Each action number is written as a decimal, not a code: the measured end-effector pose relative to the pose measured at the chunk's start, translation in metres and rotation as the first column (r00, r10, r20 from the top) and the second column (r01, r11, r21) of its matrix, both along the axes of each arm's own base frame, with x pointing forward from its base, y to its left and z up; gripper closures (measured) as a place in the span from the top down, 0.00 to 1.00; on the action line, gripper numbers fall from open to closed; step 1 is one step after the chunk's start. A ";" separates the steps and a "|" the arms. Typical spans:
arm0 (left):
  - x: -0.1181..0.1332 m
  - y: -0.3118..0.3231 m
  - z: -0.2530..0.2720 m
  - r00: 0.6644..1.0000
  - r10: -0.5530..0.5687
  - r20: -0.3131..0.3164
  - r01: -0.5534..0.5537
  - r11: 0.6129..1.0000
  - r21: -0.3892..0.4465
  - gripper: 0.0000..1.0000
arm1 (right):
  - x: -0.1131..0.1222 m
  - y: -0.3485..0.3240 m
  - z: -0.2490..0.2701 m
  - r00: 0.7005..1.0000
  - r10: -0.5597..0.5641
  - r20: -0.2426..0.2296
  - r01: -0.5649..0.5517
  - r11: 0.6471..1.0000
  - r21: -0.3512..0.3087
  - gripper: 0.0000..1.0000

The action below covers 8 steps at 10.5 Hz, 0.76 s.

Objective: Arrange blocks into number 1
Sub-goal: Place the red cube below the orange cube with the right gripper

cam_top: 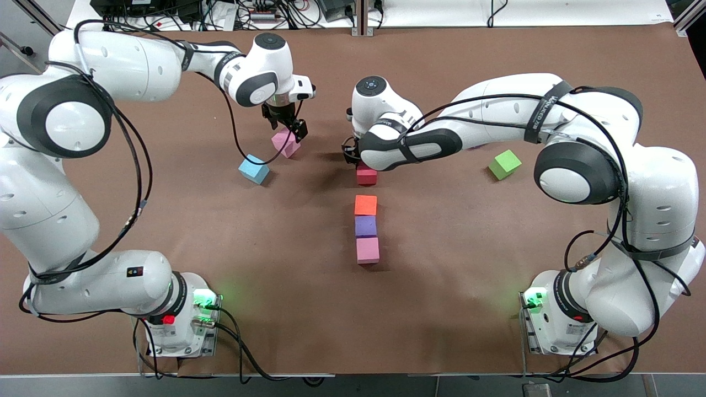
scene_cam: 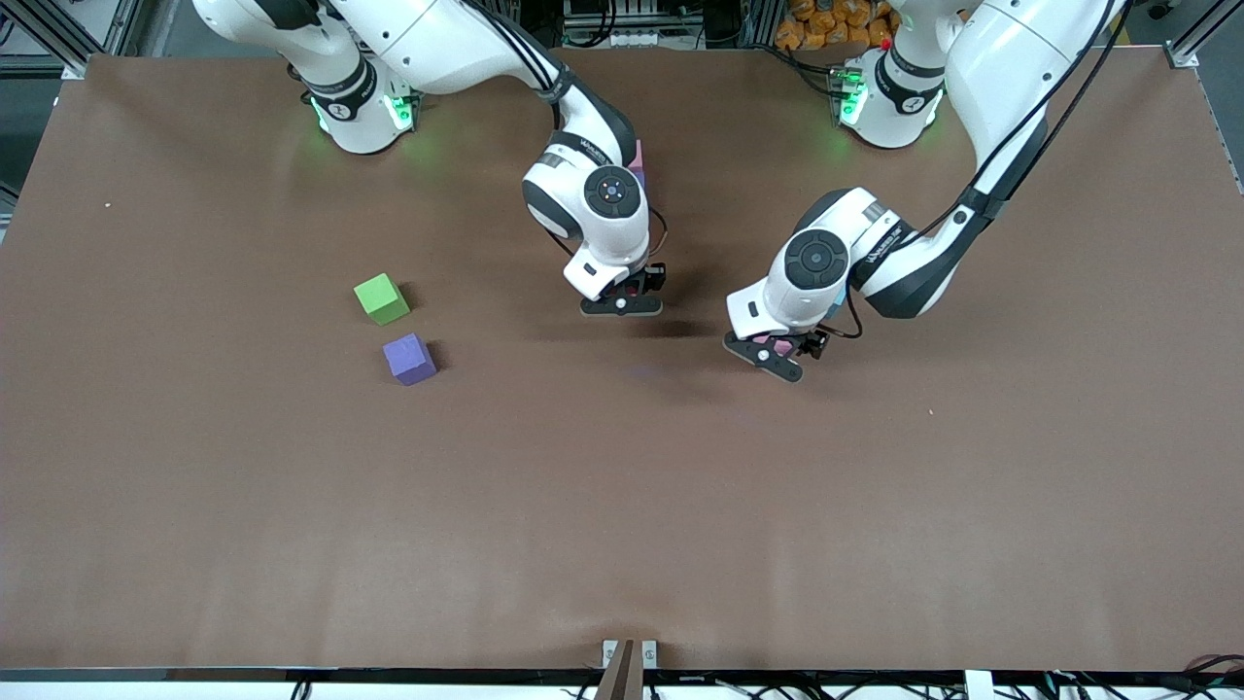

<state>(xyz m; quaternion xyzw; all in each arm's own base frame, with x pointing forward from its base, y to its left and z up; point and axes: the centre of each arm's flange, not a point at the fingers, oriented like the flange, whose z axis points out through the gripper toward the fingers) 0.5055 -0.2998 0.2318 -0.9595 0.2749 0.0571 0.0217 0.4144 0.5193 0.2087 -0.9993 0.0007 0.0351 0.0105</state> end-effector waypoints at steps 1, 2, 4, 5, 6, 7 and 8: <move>-0.001 0.000 -0.001 1.000 -0.001 -0.003 0.001 1.000 0.001 1.00 | -0.002 0.000 0.000 1.000 -0.004 -0.005 0.004 1.000 -0.006 0.61; -0.002 0.001 -0.003 1.000 -0.010 -0.002 0.010 1.000 0.007 1.00 | -0.004 0.000 0.000 1.000 -0.006 -0.010 0.006 1.000 -0.011 0.61; -0.004 0.001 -0.011 0.999 -0.033 -0.001 0.033 0.999 0.018 1.00 | -0.009 0.002 0.002 1.000 -0.002 -0.019 0.001 1.000 -0.016 0.61; -0.004 0.001 -0.015 0.999 -0.035 -0.006 0.035 0.999 0.016 1.00 | -0.012 0.004 0.005 1.000 0.000 -0.021 0.000 1.000 -0.016 0.61; -0.005 0.001 -0.019 0.999 -0.034 -0.012 0.035 0.999 0.012 1.00 | -0.015 0.005 0.007 1.000 -0.001 -0.025 0.001 1.000 -0.018 0.61; -0.006 0.001 -0.022 0.999 -0.034 -0.018 0.034 0.999 0.010 1.00 | -0.017 0.007 0.007 1.000 0.000 -0.029 -0.001 1.000 -0.020 0.61; -0.006 0.001 -0.025 0.999 -0.034 -0.024 0.034 0.999 0.009 0.98 | -0.020 0.007 0.006 0.999 0.002 -0.033 -0.003 1.000 -0.022 0.61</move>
